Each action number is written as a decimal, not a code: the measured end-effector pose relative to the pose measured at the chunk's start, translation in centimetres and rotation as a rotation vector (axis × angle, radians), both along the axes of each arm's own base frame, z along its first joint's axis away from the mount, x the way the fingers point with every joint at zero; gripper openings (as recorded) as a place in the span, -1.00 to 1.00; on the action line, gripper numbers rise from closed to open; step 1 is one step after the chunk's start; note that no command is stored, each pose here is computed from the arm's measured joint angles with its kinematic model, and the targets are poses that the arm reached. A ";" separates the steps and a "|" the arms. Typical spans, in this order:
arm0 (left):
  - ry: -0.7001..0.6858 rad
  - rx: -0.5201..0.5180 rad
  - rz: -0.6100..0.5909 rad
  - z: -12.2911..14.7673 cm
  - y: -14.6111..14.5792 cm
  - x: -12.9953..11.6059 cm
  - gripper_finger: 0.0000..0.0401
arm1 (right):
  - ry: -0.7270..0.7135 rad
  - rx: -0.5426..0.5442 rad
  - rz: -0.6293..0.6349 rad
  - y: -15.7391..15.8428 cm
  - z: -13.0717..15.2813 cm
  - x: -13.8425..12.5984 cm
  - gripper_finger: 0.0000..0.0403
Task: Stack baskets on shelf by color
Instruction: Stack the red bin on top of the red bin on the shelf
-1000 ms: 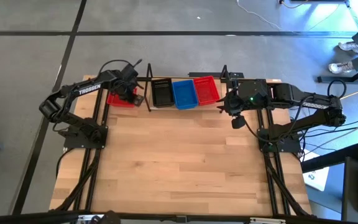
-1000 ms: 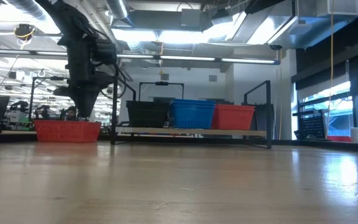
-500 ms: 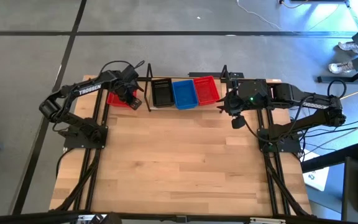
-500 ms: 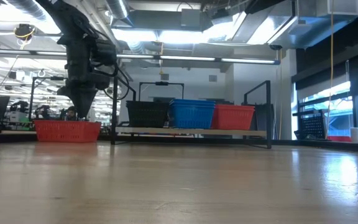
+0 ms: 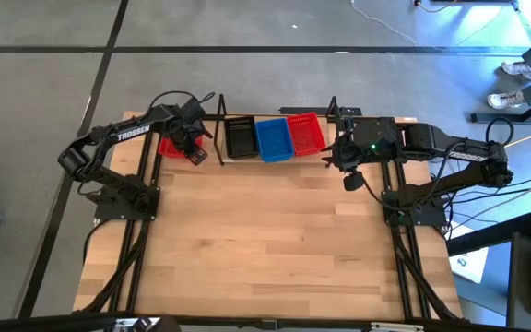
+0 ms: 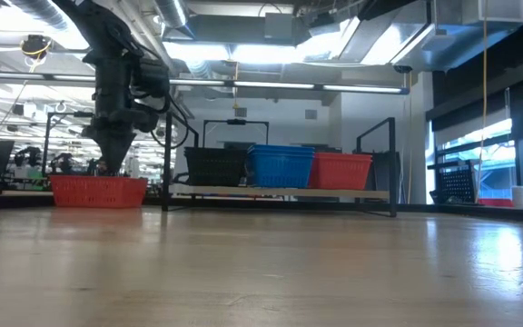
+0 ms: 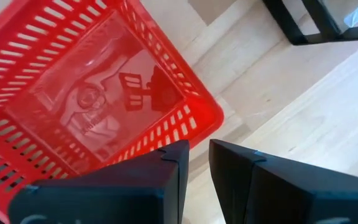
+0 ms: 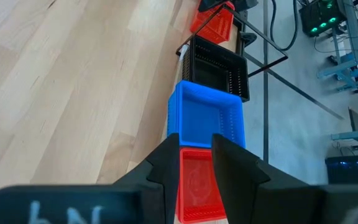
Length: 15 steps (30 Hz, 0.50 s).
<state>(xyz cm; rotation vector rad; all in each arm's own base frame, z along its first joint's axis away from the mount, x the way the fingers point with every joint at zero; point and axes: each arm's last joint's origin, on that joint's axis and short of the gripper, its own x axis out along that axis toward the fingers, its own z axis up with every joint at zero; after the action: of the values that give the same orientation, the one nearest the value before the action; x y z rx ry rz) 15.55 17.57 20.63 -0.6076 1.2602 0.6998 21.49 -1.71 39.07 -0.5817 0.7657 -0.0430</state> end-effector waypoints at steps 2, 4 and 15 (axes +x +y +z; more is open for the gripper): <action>0.018 0.016 -0.011 0.0 0.0 0.0 -0.73 | 0.000 0.000 0.000 0.0 0.0 0.0 -0.52; 0.029 0.026 -0.035 0.0 0.0 0.0 -0.73 | 0.000 0.000 0.000 0.0 0.0 0.0 -0.52; 0.077 0.021 -0.053 -0.6 0.1 0.3 -0.73 | 0.000 -0.001 0.000 0.0 0.0 0.0 -0.52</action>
<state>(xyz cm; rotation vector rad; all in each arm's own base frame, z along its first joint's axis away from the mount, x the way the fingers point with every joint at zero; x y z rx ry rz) 15.84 17.62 19.99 -0.5321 1.3336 0.6971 21.49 -1.71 39.07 -0.5822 0.7661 -0.0431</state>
